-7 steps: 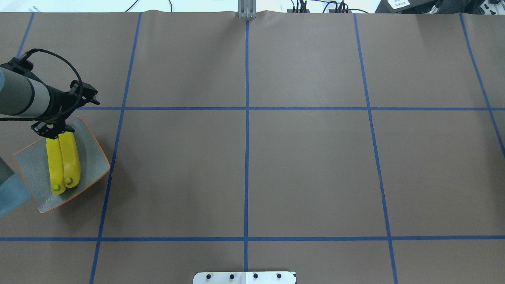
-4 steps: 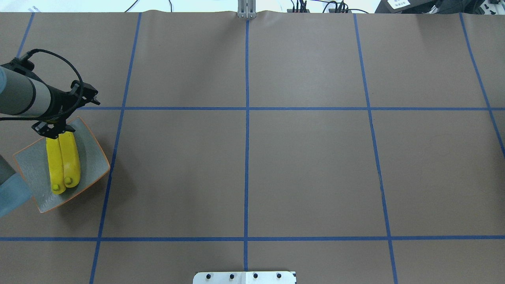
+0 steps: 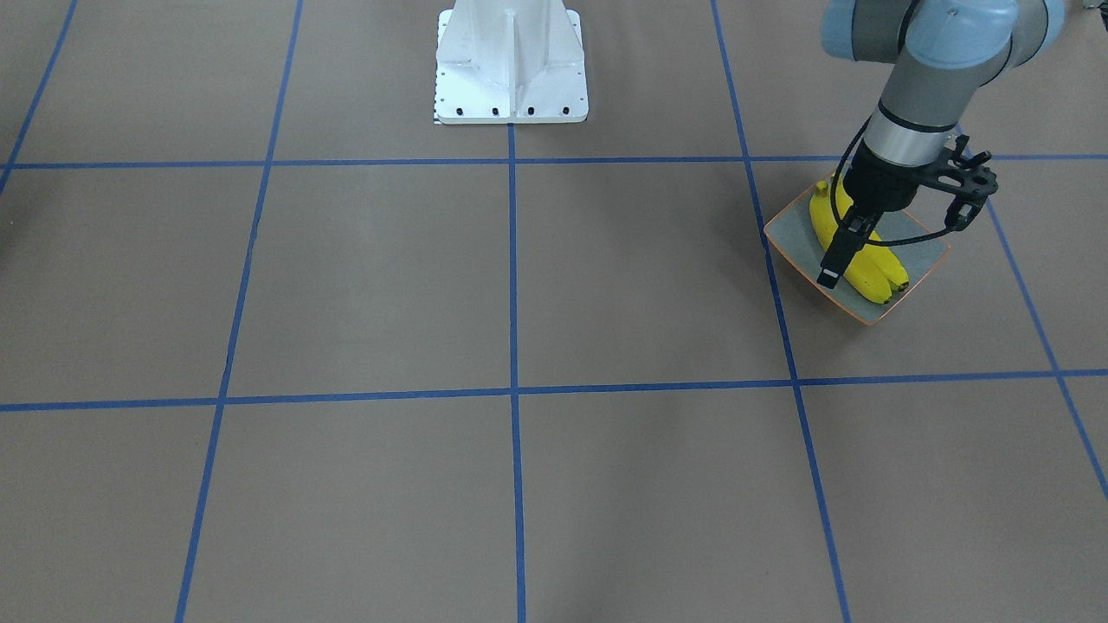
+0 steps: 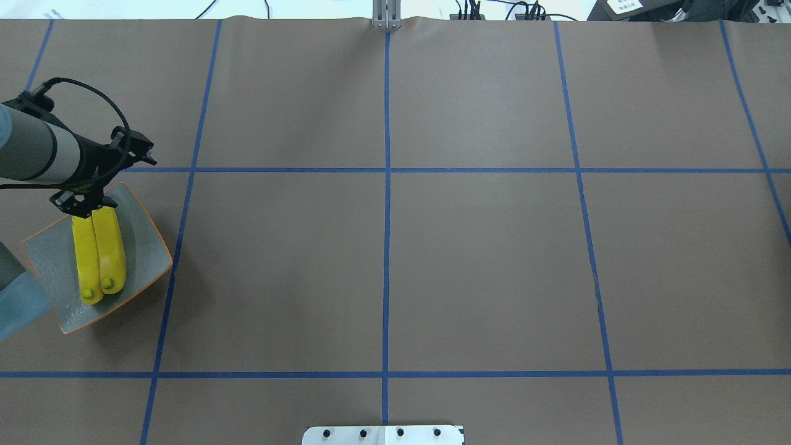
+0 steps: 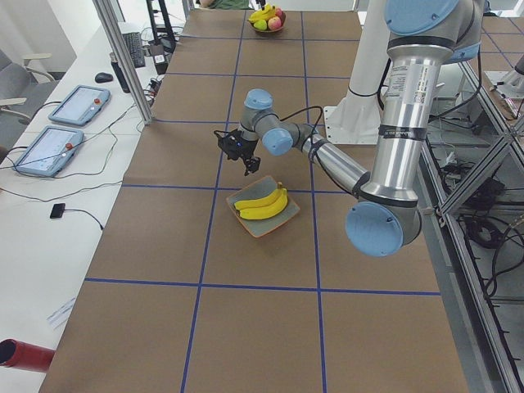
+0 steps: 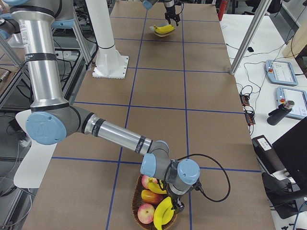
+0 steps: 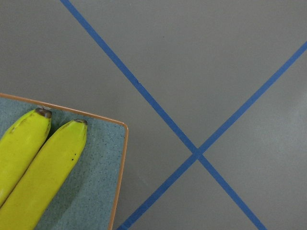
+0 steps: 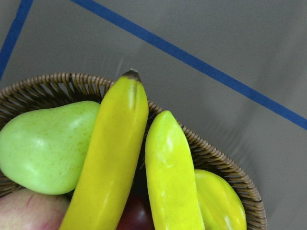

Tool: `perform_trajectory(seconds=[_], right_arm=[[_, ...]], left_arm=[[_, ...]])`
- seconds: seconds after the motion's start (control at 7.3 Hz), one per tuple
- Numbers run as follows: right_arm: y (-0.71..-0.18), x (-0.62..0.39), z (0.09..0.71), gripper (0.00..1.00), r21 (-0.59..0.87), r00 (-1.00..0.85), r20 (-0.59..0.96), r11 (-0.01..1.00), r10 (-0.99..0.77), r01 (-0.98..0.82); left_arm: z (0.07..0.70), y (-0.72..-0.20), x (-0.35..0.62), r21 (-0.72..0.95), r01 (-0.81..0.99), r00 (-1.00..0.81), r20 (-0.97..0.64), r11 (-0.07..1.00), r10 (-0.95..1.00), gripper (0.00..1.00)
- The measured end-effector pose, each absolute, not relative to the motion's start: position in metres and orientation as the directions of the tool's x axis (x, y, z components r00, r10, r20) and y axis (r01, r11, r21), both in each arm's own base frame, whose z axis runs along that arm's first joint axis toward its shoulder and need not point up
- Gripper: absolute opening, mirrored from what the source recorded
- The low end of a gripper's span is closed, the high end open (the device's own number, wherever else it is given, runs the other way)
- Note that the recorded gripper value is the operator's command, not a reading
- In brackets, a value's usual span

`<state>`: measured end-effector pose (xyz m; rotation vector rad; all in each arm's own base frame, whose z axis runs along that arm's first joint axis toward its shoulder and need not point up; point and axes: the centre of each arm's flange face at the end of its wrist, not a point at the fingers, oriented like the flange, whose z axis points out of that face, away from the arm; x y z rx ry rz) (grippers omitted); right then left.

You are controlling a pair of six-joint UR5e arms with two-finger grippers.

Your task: Transfer all bananas from basket to plate

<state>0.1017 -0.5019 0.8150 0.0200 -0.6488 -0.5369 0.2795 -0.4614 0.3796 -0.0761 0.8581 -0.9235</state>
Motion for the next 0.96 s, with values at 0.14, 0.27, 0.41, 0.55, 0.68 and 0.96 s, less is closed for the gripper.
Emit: perform_trajectory(seconds=[0.14,0.27,0.41,0.55,0.68,0.96], right_arm=[[-0.504,0.095,0.815,0.92,0.187,0.655,0.564,0.85,-0.504,0.493],[-0.505,0.091,0.816,0.93,0.188,0.648,0.555,0.837,-0.522,0.513],[-0.505,0.091,0.817,0.93,0.187,0.645,0.542,0.825,-0.539,0.533],[-0.504,0.091,0.821,0.93,0.183,0.641,0.535,0.816,-0.551,0.548],[-0.501,0.091,0.827,0.92,0.177,0.635,0.536,0.809,-0.557,0.56],[-0.498,0.09,0.835,0.84,0.17,0.624,0.54,0.8,-0.564,0.575]], left_arm=[[0.379,-0.462,0.28,-0.403,0.668,0.305,-0.618,0.625,-0.725,1.0],[0.379,-0.462,0.28,-0.403,0.668,0.305,-0.618,0.626,-0.724,1.0],[0.379,-0.462,0.28,-0.403,0.667,0.305,-0.619,0.626,-0.724,1.0],[0.378,-0.462,0.28,-0.403,0.667,0.305,-0.62,0.627,-0.723,1.0],[0.378,-0.462,0.28,-0.403,0.667,0.305,-0.62,0.627,-0.723,1.0],[0.378,-0.462,0.281,-0.404,0.666,0.304,-0.621,0.627,-0.723,1.0]])
